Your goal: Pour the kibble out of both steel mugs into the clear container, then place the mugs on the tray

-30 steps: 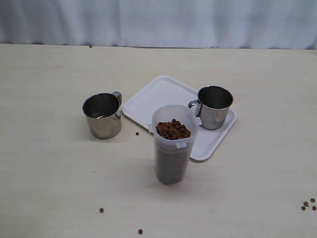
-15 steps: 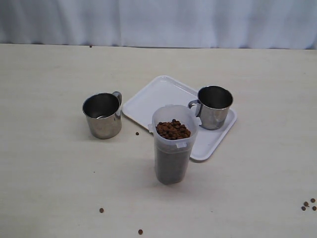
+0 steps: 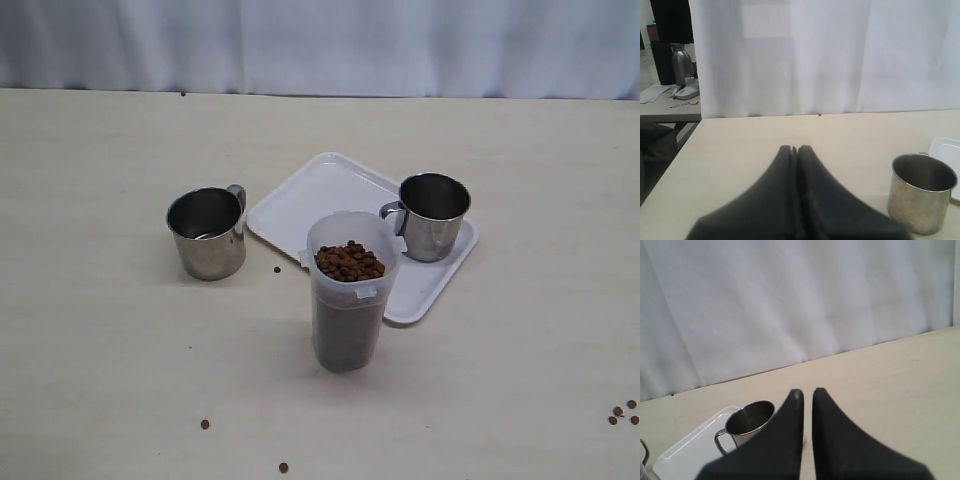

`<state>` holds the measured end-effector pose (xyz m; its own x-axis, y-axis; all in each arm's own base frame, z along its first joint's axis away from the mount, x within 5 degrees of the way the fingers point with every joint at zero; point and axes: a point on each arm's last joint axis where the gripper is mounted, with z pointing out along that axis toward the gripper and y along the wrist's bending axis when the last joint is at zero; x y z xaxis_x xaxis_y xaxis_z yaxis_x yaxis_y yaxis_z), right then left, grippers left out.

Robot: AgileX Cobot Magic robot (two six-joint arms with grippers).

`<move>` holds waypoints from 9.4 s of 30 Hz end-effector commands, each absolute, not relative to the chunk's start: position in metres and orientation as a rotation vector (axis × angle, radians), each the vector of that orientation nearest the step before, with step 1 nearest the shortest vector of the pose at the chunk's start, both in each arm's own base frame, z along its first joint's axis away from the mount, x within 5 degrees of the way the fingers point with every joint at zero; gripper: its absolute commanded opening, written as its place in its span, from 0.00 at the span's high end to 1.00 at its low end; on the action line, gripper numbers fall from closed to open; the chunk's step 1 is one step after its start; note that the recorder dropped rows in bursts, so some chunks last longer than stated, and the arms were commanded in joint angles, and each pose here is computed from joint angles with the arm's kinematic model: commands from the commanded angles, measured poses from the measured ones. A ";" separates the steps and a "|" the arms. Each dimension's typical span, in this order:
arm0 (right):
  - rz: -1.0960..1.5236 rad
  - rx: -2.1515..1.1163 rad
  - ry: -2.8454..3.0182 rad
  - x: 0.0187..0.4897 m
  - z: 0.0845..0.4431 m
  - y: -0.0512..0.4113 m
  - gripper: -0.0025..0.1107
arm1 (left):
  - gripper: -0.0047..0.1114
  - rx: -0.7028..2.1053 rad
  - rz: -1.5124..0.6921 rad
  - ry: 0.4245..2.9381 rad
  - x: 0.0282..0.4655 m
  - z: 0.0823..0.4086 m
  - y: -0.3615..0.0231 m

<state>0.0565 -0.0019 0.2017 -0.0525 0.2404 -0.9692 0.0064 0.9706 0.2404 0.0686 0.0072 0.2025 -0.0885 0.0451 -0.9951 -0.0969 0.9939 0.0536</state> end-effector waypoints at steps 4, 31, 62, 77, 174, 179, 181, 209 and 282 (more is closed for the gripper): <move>0.210 0.189 1.633 0.056 0.199 -0.001 0.94 | 0.96 -0.044 0.112 1.643 0.068 0.203 0.007; 0.229 0.188 1.644 0.056 0.198 0.001 0.94 | 0.96 -0.043 0.113 1.643 0.068 0.203 0.007; 0.229 0.188 1.644 0.056 0.198 0.001 0.94 | 0.96 -0.048 -0.068 1.601 0.090 0.209 -0.001; 0.229 0.188 1.644 0.056 0.198 0.001 0.94 | 0.96 0.056 -0.132 1.966 0.143 0.163 -0.005; 0.229 0.188 1.644 0.056 0.198 0.001 0.94 | 0.18 0.745 -0.494 1.759 0.304 0.060 -0.038; 0.229 0.188 1.644 0.056 0.198 0.001 0.94 | 0.18 0.755 -0.498 1.755 0.304 0.060 -0.038; 0.229 0.188 1.644 0.056 0.198 0.001 0.94 | 0.18 0.756 -0.497 1.750 0.307 0.060 -0.038; 0.229 0.188 1.644 0.056 0.198 0.001 0.94 | 0.96 0.688 -0.524 1.745 0.318 0.053 -0.036; 0.229 0.188 1.644 0.056 0.198 0.001 0.94 | 0.23 0.991 -0.563 1.684 0.412 0.047 -0.134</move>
